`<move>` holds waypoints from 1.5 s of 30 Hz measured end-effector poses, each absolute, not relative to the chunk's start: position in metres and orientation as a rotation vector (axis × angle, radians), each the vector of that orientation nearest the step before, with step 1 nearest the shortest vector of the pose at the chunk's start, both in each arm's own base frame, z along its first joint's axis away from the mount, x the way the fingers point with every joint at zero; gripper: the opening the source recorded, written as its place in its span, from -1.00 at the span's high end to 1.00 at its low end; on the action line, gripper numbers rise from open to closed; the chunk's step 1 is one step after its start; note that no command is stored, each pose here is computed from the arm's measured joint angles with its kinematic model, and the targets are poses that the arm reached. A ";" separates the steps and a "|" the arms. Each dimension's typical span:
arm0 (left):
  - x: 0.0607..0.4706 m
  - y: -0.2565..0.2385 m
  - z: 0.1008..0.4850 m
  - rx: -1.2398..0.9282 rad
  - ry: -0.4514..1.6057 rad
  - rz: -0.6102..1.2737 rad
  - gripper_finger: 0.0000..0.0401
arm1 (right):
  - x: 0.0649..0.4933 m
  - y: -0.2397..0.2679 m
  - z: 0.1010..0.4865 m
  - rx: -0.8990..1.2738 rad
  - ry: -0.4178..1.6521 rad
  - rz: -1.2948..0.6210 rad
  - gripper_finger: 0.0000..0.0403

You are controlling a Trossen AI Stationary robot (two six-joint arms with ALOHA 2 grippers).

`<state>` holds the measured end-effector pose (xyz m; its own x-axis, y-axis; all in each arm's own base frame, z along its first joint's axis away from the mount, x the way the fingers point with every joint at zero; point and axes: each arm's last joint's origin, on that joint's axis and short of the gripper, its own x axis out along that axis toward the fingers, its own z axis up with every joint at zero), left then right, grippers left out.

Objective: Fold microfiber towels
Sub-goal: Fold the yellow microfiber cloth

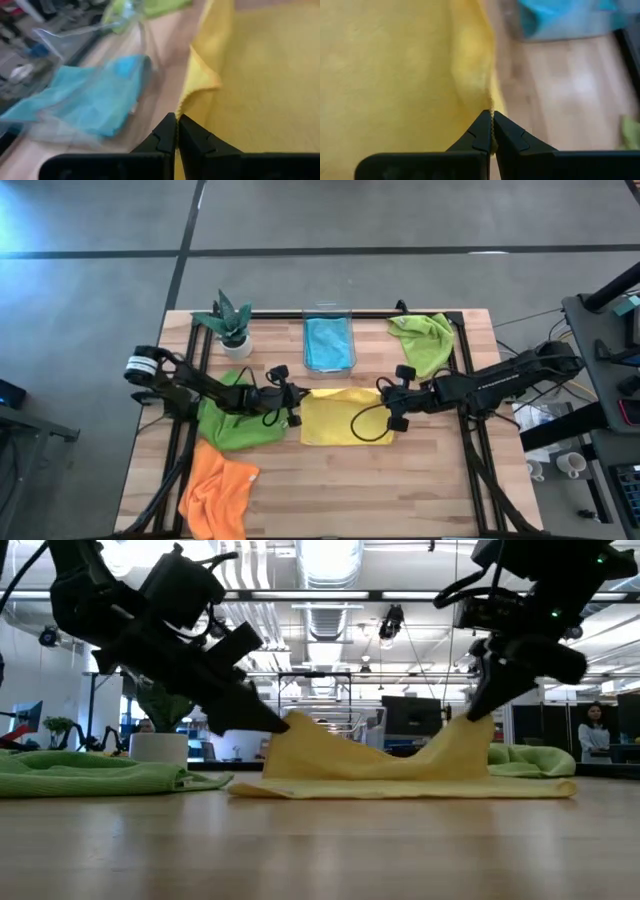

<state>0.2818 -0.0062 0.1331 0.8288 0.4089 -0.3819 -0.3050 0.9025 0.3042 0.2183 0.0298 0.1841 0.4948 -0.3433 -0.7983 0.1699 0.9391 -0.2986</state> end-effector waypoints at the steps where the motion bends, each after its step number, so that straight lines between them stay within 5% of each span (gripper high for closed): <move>1: 0.280 -0.006 0.132 0.243 0.482 0.371 1.00 | 0.218 0.033 0.182 -0.187 1.017 -0.292 0.96; 25: 0.278 -0.016 0.133 0.203 0.507 0.169 1.00 | 0.214 0.069 0.168 -0.217 1.211 -0.183 0.96; 39: 0.278 -0.015 0.140 0.197 0.471 0.189 1.00 | 0.216 0.063 0.185 -0.239 1.104 -0.278 0.96; 45: 0.277 -0.010 0.141 0.234 0.467 0.351 1.00 | 0.217 0.057 0.186 -0.262 1.083 -0.343 0.96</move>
<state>0.2773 -0.0100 0.1415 0.8349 0.3814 -0.3969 -0.2757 0.9138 0.2981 0.2174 0.0569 0.1860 0.4244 -0.3971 -0.8137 0.1441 0.9169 -0.3723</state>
